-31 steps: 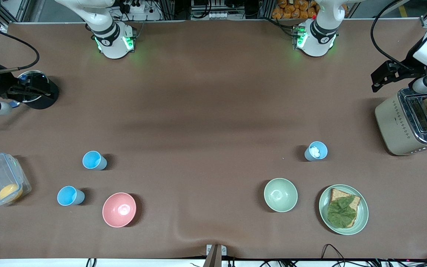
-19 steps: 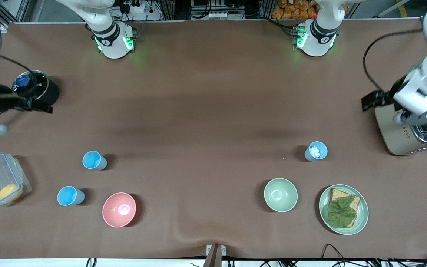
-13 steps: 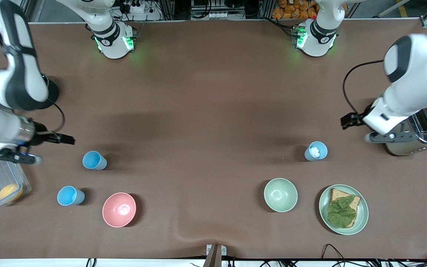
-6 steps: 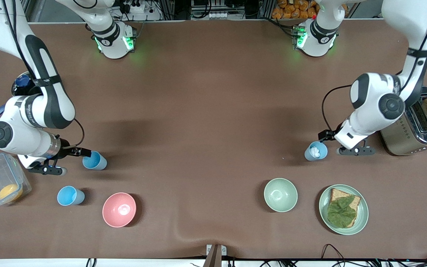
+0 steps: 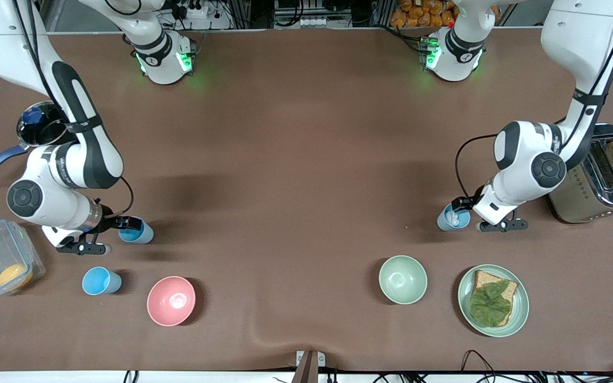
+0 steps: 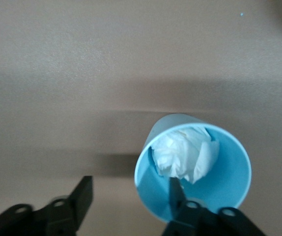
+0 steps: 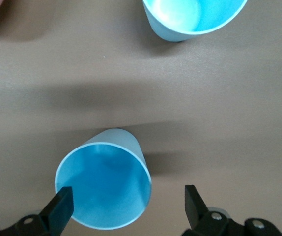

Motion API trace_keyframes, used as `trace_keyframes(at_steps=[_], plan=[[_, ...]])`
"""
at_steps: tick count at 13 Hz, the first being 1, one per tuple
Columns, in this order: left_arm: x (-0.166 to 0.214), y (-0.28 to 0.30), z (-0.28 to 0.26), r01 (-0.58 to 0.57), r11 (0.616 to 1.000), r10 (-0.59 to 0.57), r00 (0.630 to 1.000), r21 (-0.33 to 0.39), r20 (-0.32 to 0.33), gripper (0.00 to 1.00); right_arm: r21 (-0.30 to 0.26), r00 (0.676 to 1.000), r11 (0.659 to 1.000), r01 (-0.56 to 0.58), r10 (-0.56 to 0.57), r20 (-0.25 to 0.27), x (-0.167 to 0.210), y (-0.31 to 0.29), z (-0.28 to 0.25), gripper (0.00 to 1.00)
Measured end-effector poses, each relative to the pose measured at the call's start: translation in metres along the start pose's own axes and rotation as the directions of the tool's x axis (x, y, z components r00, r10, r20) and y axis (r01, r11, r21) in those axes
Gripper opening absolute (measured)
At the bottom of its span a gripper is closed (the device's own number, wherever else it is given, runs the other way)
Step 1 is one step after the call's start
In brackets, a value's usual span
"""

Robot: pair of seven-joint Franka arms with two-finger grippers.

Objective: Stack blue cups with both arms
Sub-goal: 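Carry the blue cup with the left gripper toward the table middle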

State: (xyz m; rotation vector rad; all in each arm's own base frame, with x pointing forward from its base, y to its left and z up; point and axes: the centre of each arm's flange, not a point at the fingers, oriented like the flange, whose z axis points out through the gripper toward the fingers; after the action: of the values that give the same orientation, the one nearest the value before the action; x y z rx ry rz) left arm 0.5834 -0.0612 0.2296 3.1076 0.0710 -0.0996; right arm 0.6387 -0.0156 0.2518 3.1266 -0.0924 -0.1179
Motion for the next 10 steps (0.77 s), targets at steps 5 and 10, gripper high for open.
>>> trace_keyframes(at_steps=[5, 10], plan=[[0.004, 0.013, -0.002, -0.018, 1.0, 0.018, 1.0, -0.007, -0.008, 0.07, -0.061, 1.0, 0.998, 0.024, -0.024, 0.002, 0.001, 0.014, 0.003, 1.0], [-0.014, 0.087, -0.011, 0.119, 0.992, -0.117, 0.992, -0.047, 0.045, 0.04, -0.055, 1.0, 0.998, 0.031, -0.031, 0.005, 0.002, 0.0, 0.028, 0.91]])
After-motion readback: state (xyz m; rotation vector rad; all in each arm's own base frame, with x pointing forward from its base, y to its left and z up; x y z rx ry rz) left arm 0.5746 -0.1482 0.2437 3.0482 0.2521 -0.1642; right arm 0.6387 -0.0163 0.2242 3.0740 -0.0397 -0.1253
